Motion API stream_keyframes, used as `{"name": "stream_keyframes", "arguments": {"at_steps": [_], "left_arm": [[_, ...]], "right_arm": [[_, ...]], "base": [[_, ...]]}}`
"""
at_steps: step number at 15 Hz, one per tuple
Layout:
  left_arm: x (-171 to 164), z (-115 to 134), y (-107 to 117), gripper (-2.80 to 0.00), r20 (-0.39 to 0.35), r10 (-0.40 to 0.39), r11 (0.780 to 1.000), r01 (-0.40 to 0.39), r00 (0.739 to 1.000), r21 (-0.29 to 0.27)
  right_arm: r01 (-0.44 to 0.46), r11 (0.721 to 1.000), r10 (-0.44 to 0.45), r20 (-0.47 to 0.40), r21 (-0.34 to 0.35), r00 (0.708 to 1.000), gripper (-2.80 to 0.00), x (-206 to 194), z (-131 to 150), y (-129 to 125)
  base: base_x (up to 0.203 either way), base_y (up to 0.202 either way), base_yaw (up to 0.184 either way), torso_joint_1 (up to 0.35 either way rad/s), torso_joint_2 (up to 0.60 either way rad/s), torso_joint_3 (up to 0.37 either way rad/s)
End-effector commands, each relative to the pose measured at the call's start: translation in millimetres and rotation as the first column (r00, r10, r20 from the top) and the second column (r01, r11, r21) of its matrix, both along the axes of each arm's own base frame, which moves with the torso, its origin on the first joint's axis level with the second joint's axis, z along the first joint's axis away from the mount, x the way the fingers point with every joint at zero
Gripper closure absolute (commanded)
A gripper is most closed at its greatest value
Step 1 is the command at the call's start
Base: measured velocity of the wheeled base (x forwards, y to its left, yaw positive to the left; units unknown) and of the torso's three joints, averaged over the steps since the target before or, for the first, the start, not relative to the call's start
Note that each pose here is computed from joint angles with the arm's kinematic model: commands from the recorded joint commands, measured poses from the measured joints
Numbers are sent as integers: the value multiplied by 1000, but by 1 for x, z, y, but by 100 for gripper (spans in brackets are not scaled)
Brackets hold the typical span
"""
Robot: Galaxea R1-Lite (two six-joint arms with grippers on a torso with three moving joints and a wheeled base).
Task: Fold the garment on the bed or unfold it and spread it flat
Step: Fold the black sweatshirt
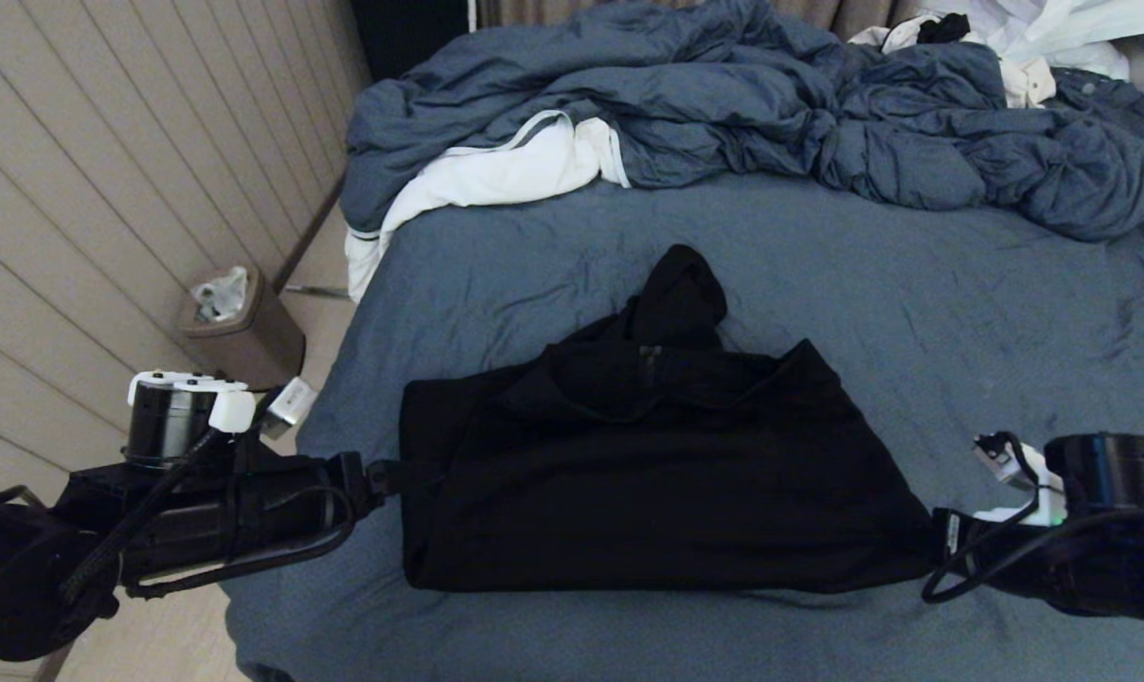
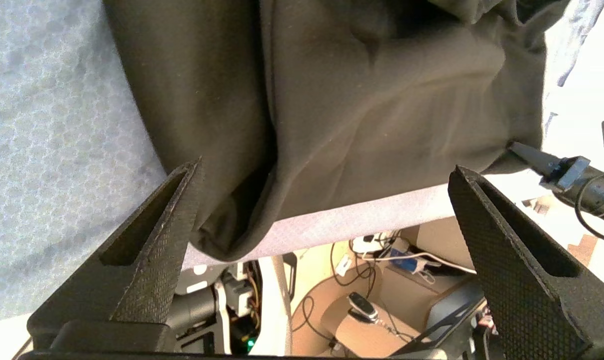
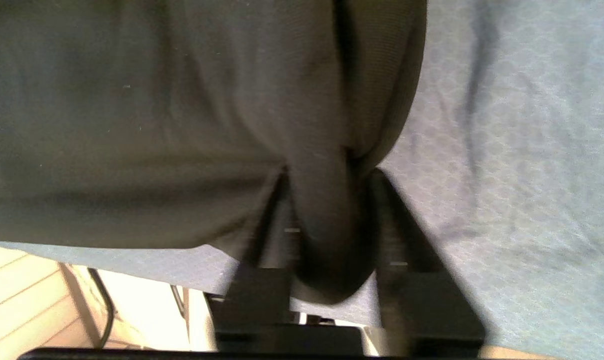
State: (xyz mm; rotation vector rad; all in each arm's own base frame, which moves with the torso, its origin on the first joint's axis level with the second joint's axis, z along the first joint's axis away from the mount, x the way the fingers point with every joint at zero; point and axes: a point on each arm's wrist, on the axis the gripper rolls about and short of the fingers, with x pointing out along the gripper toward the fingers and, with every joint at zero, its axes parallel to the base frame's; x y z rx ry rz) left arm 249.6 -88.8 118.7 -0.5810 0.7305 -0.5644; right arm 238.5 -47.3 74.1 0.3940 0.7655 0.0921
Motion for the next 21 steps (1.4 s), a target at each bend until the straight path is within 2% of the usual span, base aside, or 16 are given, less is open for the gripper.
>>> {"name": "stream_keyframes", "arguments": {"at_steps": [1, 5, 10, 11, 14, 17, 19, 21], "left_arm": [[1, -4, 0, -280, -13, -1, 1000, 1, 1000, 0], [-2, -6, 1, -280, -17, 0, 1000, 0, 1000, 3], [-10, 5, 3, -280, 32, -2, 1000, 2, 999, 1], [-8, 10, 6, -280, 54, 20, 1000, -20, 998, 0], [-4, 20, 15, -280, 108, 65, 998, -63, 992, -16], [5, 38, 5, -280, 136, 40, 999, -37, 990, -27], [9, 52, -10, -280, 85, -5, 1000, 6, 996, -10], [13, 70, -31, -280, 70, -37, 999, 37, 997, 13]], "right_arm": [[-3, 1000, 3, 4, 2, 1000, -280, -1, 0, 0], [-16, 1000, 16, 12, -10, 1000, -280, -8, 2, 2], [-9, 999, 17, 206, -40, 978, -280, -37, 48, 9], [7, 1000, -1, 238, -22, 971, 0, -41, 57, 10], [43, 999, -46, 320, 14, 946, 0, -43, 85, 10], [-34, 999, 27, 349, 12, 937, 0, -29, 119, 24], [-120, 993, 106, 326, 23, 939, 0, -12, 148, 42], [-198, 979, 182, 237, 43, 954, 0, 11, 153, 65]], "base": [[0, 0, 0, 0, 0, 0], [0, 0, 0, 0, 0, 0], [0, 0, 0, 0, 0, 0], [0, 0, 0, 0, 0, 0], [0, 0, 0, 0, 0, 0], [0, 0, 0, 0, 0, 0], [0, 0, 0, 0, 0, 0], [0, 0, 0, 0, 0, 0]]}}
